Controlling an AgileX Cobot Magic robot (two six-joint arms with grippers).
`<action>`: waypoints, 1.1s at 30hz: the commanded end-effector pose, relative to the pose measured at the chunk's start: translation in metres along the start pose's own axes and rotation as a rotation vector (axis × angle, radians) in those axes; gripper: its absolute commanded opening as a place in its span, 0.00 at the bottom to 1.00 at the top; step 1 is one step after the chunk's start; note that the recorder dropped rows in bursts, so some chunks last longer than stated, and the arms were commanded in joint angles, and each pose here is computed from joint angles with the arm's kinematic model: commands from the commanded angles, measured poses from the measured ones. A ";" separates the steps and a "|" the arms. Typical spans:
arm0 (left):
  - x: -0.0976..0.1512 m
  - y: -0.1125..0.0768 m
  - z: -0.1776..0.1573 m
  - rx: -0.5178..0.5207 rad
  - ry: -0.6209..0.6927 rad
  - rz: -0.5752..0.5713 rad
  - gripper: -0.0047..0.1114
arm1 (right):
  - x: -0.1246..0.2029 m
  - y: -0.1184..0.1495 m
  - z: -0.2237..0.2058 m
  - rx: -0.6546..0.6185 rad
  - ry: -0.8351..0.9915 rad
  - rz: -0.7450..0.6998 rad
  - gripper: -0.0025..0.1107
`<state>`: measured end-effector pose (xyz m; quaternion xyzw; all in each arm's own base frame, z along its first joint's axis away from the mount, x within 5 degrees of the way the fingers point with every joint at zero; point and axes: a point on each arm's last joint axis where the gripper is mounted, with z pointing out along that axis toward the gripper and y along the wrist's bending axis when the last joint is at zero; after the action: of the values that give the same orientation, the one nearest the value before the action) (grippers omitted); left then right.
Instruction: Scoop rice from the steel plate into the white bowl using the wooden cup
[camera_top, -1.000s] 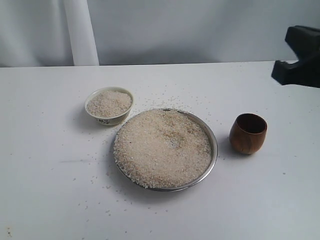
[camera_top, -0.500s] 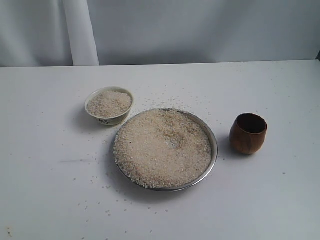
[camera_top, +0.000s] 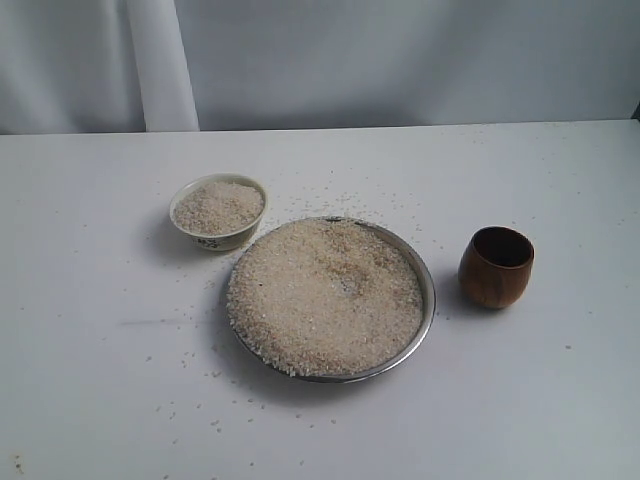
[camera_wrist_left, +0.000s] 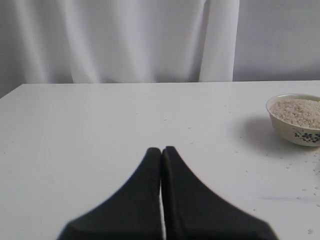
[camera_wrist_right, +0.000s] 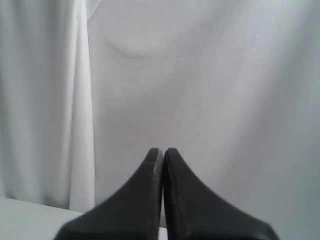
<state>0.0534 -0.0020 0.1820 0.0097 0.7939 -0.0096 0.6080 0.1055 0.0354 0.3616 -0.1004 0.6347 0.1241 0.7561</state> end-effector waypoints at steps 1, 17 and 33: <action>0.000 0.000 0.000 0.002 -0.007 -0.003 0.04 | -0.002 -0.005 -0.023 0.048 0.045 -0.153 0.02; 0.000 0.000 0.000 0.002 -0.007 -0.003 0.04 | 0.005 -0.015 -0.090 0.354 0.163 -0.156 0.02; 0.000 0.000 0.000 0.002 -0.007 -0.003 0.04 | 0.117 -0.019 -0.086 0.366 0.176 -0.019 0.02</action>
<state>0.0534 -0.0020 0.1820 0.0097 0.7939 -0.0096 0.6080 0.0455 -0.0026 0.2491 0.0172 0.7095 -0.0135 0.7043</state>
